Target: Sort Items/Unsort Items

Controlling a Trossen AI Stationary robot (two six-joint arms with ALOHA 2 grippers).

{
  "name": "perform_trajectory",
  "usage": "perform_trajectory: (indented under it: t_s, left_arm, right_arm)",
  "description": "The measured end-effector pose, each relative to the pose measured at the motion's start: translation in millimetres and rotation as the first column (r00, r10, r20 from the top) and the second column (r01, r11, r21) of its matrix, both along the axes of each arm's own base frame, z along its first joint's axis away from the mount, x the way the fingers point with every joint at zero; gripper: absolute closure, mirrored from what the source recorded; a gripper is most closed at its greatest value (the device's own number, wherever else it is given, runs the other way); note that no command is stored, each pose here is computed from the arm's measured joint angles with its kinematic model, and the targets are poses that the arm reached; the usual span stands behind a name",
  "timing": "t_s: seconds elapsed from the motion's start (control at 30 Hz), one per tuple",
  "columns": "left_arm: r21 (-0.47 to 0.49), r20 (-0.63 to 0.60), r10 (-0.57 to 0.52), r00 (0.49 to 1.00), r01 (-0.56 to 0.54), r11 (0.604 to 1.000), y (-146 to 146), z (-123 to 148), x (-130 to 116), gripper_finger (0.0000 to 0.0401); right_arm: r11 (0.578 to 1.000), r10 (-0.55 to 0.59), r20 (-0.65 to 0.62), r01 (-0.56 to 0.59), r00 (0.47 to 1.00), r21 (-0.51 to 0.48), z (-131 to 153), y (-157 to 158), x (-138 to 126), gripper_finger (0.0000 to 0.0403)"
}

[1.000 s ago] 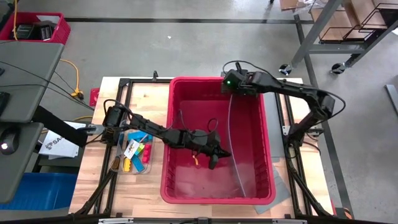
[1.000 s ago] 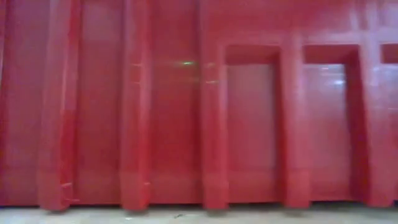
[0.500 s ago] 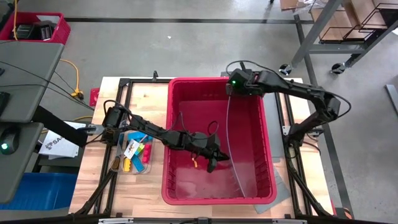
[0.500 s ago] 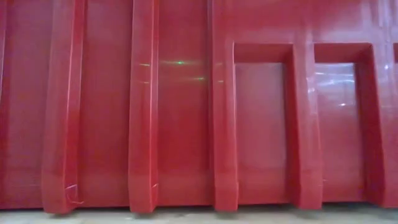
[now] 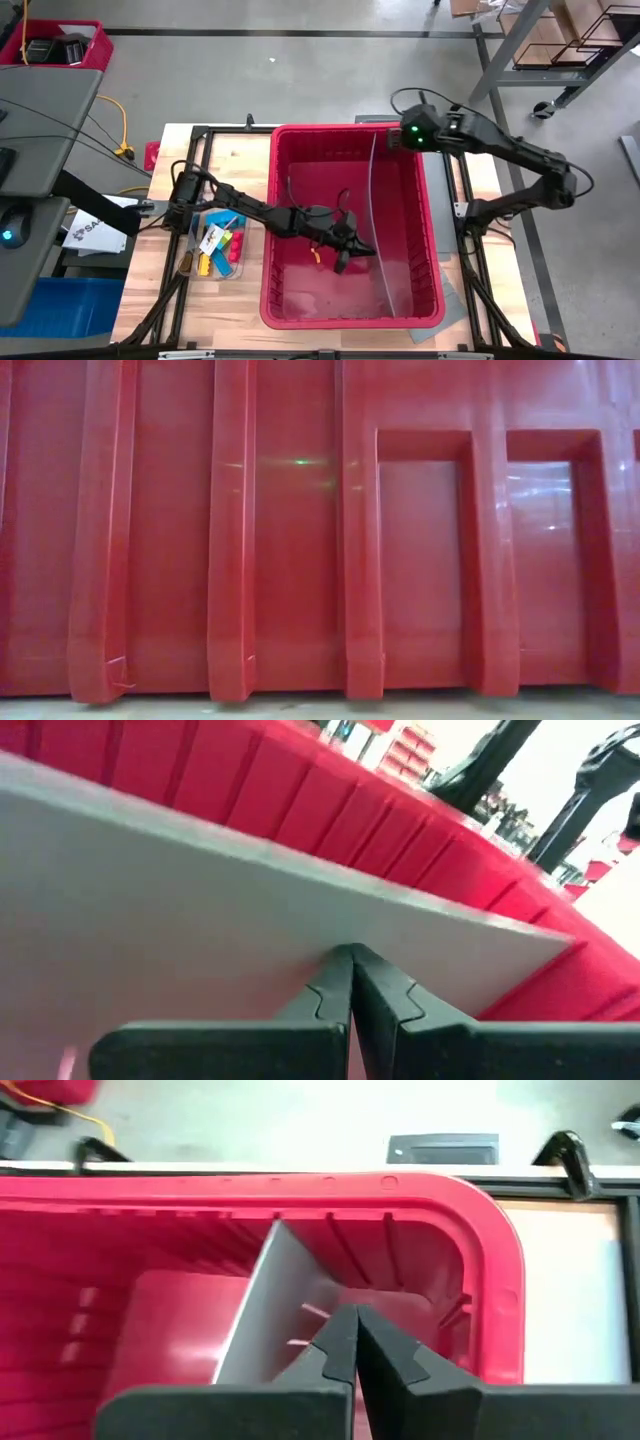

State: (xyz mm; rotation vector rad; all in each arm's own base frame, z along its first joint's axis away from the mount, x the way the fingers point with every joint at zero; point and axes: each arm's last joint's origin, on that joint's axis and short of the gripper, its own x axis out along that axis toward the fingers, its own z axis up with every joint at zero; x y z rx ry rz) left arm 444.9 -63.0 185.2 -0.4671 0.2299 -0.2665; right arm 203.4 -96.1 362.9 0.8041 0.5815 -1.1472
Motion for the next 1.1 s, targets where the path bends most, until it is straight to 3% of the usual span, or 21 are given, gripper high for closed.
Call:
perform_trajectory:
  t_s: [0.3, 0.5, 0.6, 0.9, 1.1]
  left_arm:
    - [-0.076, 0.005, -0.012, 1.000, 0.013, 0.997, 5.2, -6.3, 20.5, 0.0401]
    - [-0.206, -0.016, -0.243, 0.970, 0.235, 0.950, -1.8, -1.2, 31.7, 0.0401]
    - [-0.250, -0.072, -0.309, 0.948, 0.282, 0.926, -8.5, -2.0, 27.8, 0.0401]
    - [-0.272, -0.198, -0.333, 0.922, 0.275, 0.922, -11.4, 10.6, 16.3, 0.0401]
    - [-0.164, -0.350, -0.295, 0.889, 0.252, 0.954, 4.3, 36.2, -6.7, 0.0401]
  right_arm:
    - [0.998, 0.048, 0.138, -0.044, 0.989, -0.036, 19.7, 18.0, -14.1, 0.0403]
    - [0.997, 0.076, 0.138, -0.072, 0.987, -0.030, 20.8, 23.6, -15.7, 0.0403]
    - [0.996, 0.083, 0.131, -0.080, 0.988, -0.028, 20.3, 24.4, -15.8, 0.0403]
    - [0.982, 0.185, 0.078, -0.188, 0.980, 0.023, 16.9, 28.1, -17.5, 0.0403]
    - [0.927, 0.357, 0.028, -0.358, 0.934, 0.112, 12.2, 42.1, -18.2, 0.0403]
